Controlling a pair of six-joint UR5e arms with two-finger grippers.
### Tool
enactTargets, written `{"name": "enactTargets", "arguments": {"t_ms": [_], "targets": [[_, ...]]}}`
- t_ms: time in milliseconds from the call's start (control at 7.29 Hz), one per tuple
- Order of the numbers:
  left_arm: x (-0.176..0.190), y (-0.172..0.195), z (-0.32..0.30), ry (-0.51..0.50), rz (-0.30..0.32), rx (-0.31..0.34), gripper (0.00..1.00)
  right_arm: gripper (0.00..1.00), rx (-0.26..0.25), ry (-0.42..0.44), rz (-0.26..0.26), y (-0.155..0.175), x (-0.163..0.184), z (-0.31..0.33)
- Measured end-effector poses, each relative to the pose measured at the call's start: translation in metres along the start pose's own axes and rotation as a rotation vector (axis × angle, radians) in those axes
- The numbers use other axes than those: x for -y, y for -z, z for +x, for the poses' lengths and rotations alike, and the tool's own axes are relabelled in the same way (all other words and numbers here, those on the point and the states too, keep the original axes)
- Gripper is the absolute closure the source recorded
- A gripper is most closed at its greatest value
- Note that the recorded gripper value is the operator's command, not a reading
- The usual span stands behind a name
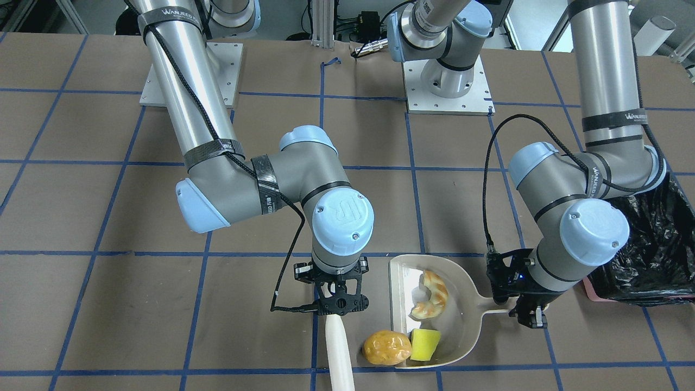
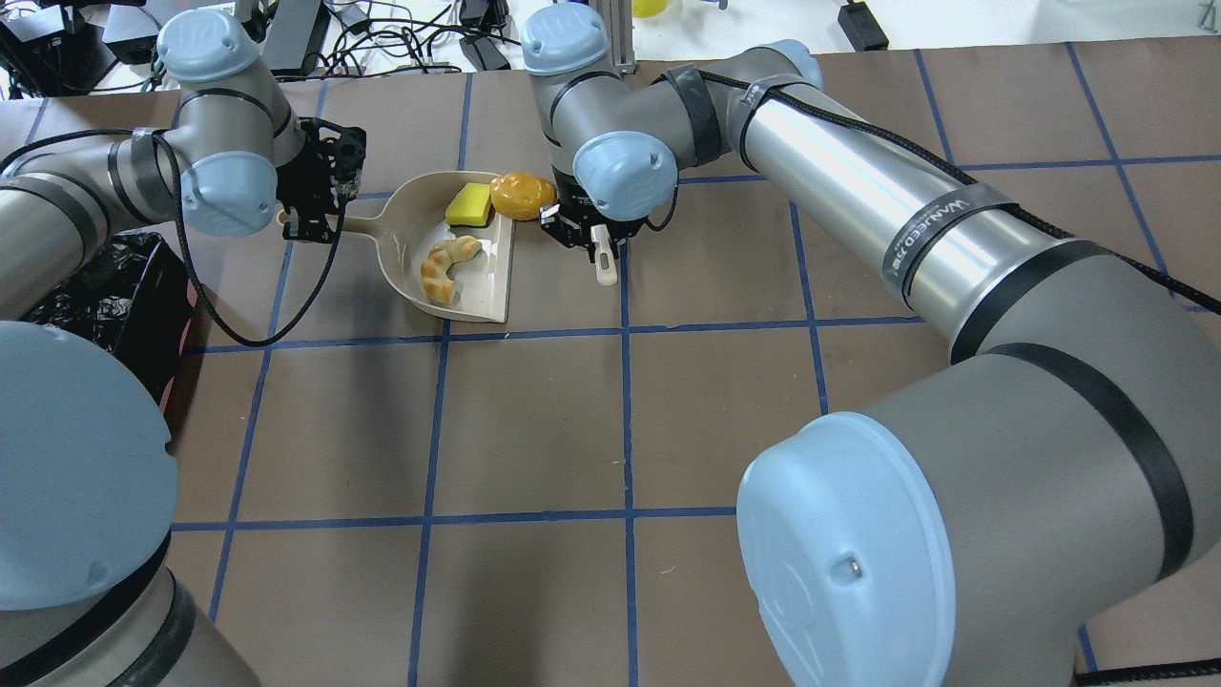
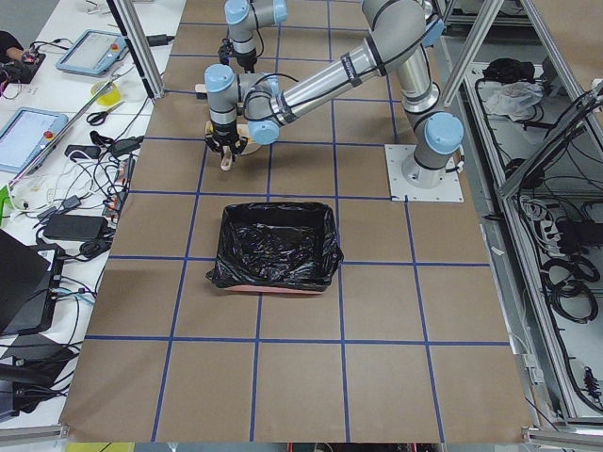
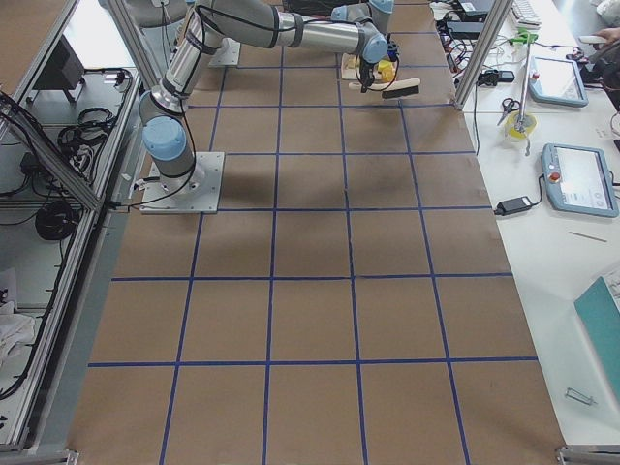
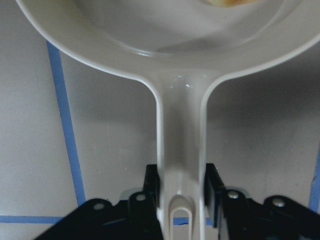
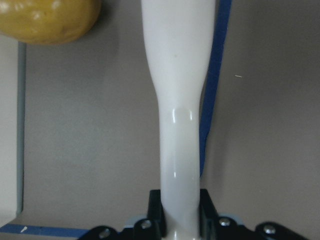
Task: Sweep and dump trash into bin
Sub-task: 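Move the brush behind the potato and sponge with the right gripper, then sweep the potato and yellow sponge into the dustpan with the right gripper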
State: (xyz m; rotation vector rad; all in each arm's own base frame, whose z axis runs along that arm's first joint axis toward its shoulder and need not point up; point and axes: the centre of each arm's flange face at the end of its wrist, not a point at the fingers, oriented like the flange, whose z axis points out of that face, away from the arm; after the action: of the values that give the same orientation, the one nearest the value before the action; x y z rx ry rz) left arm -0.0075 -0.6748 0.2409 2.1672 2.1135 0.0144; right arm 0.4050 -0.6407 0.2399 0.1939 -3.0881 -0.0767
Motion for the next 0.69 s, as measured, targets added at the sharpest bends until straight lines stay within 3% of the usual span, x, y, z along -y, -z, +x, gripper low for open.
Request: {"name": "enactTargets", "arguments": {"t_ms": [686], "targets": [[0.007,0.003,0.0,-0.013,-0.021,0.001,1.0,1.0,0.0,0.05,0.004,-0.002,-0.018,-0.043]]}}
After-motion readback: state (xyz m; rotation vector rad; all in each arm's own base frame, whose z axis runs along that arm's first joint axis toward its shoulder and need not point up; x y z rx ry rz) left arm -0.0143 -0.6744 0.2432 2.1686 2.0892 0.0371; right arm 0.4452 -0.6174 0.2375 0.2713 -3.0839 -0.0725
